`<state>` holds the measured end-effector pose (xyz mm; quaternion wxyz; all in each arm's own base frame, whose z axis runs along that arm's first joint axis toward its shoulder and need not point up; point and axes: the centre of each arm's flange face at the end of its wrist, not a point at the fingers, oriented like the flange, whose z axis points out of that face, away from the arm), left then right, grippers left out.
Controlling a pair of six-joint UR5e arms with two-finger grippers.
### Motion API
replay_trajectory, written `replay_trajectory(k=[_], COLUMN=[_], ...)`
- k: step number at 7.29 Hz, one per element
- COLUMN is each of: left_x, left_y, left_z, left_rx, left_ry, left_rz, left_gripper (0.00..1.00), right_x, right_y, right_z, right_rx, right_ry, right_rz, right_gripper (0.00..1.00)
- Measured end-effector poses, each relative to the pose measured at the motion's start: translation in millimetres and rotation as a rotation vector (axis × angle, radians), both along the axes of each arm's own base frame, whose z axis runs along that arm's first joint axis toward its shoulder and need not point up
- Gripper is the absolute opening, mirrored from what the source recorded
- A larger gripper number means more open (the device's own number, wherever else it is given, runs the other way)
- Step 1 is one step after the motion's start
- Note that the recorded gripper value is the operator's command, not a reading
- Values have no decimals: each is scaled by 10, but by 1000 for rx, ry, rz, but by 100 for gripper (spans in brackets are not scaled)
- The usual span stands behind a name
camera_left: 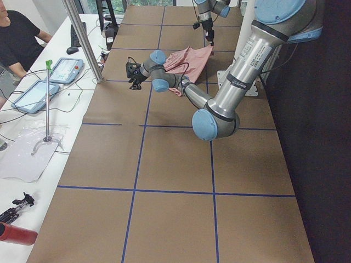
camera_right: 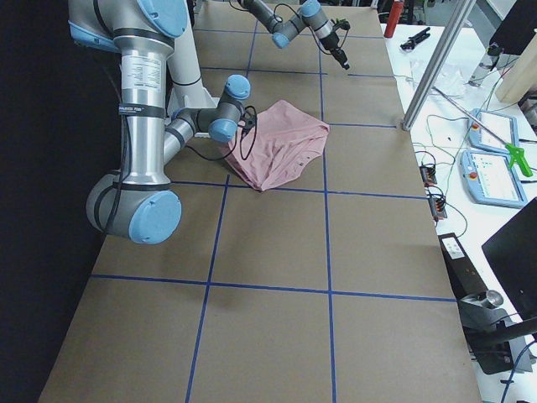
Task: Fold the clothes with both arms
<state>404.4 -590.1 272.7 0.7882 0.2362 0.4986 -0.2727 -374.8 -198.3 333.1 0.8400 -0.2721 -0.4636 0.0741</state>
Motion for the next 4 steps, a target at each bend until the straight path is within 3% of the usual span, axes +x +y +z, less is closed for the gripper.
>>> replay_trajectory(k=[1,2,3,4], left_x=[-53,-107,-154,-152], left_y=[85,196,356,564], left_z=[-114,-239,-337,-352], left_rx=[-9,-37,-72,-107], left_ry=[7,24,58,88], left_rz=[12,38,76,117], left_gripper=[50,50,51,54], right_x=[-275,-474,-555,-529], right_y=[438,788,961,940], right_z=[149,252,268,194], right_rx=[25,67,80,73], right_ry=[43,74,87,81], right_rz=[-61,-78,-70,-40], right_gripper=[100,100,100,100])
